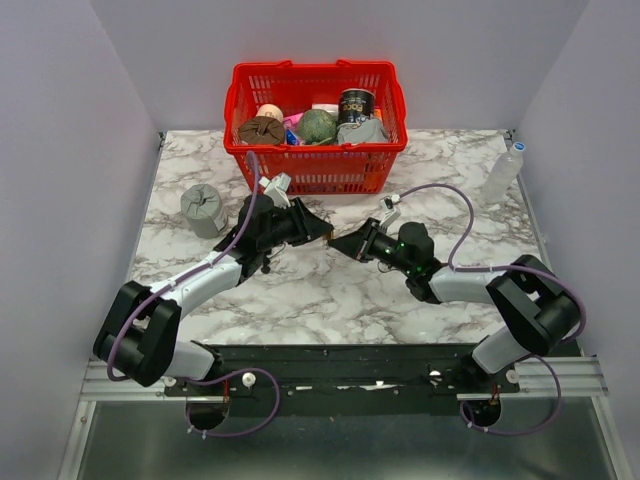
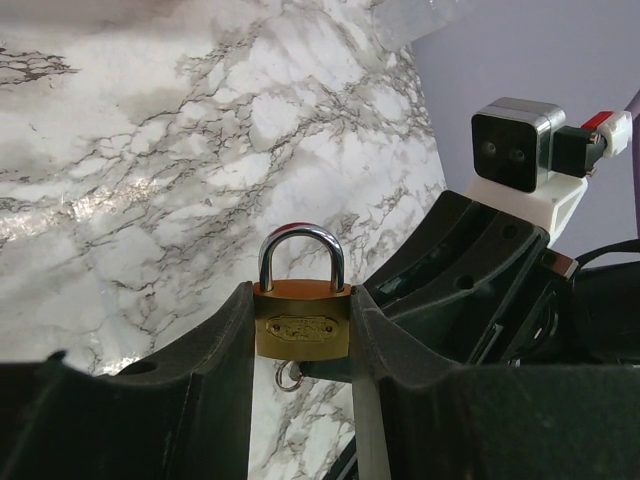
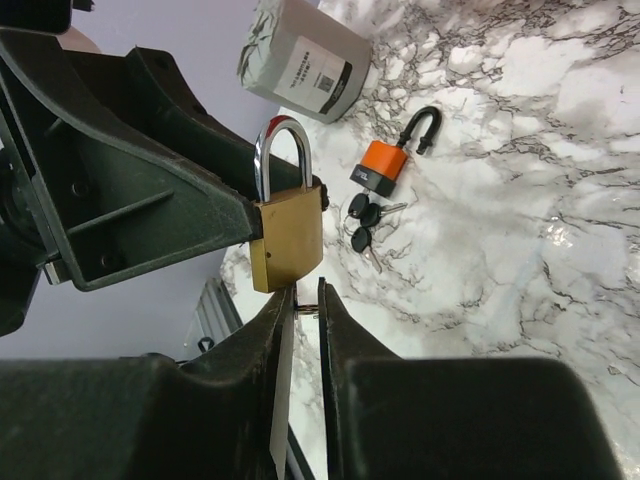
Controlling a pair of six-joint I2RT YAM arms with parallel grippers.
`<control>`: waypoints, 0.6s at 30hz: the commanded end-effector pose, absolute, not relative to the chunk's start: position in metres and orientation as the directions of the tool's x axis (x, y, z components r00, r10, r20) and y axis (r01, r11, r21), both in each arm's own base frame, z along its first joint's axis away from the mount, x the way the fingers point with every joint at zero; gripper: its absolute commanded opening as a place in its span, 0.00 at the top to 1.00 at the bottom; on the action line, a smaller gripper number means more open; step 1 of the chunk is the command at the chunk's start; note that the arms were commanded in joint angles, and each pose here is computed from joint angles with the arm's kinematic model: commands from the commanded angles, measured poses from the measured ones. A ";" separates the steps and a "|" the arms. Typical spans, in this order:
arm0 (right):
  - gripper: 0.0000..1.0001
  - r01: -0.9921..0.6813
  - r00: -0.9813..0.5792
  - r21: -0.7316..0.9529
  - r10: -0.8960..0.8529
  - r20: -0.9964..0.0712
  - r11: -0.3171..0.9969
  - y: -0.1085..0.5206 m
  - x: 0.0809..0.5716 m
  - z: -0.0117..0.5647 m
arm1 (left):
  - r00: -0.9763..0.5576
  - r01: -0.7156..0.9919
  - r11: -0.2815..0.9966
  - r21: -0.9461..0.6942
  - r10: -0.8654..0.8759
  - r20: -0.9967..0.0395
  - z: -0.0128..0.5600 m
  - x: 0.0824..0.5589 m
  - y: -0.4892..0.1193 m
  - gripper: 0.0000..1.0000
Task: Unlock with the key
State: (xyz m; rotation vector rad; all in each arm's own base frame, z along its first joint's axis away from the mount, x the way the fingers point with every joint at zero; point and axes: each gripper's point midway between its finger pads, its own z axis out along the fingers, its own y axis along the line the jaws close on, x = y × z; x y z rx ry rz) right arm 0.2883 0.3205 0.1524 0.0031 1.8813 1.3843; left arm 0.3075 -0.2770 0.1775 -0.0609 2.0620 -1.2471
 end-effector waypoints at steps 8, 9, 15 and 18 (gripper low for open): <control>0.72 -0.498 -0.575 0.735 0.459 -0.677 0.460 0.323 0.309 0.182 | -0.788 0.362 0.472 -0.804 -0.306 -0.534 0.191 0.284 -0.294 1.00; 0.71 -0.504 -0.574 0.730 0.452 -0.682 0.462 0.326 0.308 0.182 | -0.787 0.363 0.472 -0.804 -0.307 -0.535 0.191 0.284 -0.295 1.00; 0.69 -0.513 -0.563 0.705 0.428 -0.707 0.489 0.331 0.307 0.181 | -0.787 0.365 0.472 -0.803 -0.305 -0.537 0.191 0.283 -0.295 1.00; 0.69 -0.516 -0.560 0.702 0.427 -0.710 0.491 0.332 0.308 0.182 | -0.790 0.362 0.472 -0.804 -0.302 -0.534 0.190 0.283 -0.295 1.00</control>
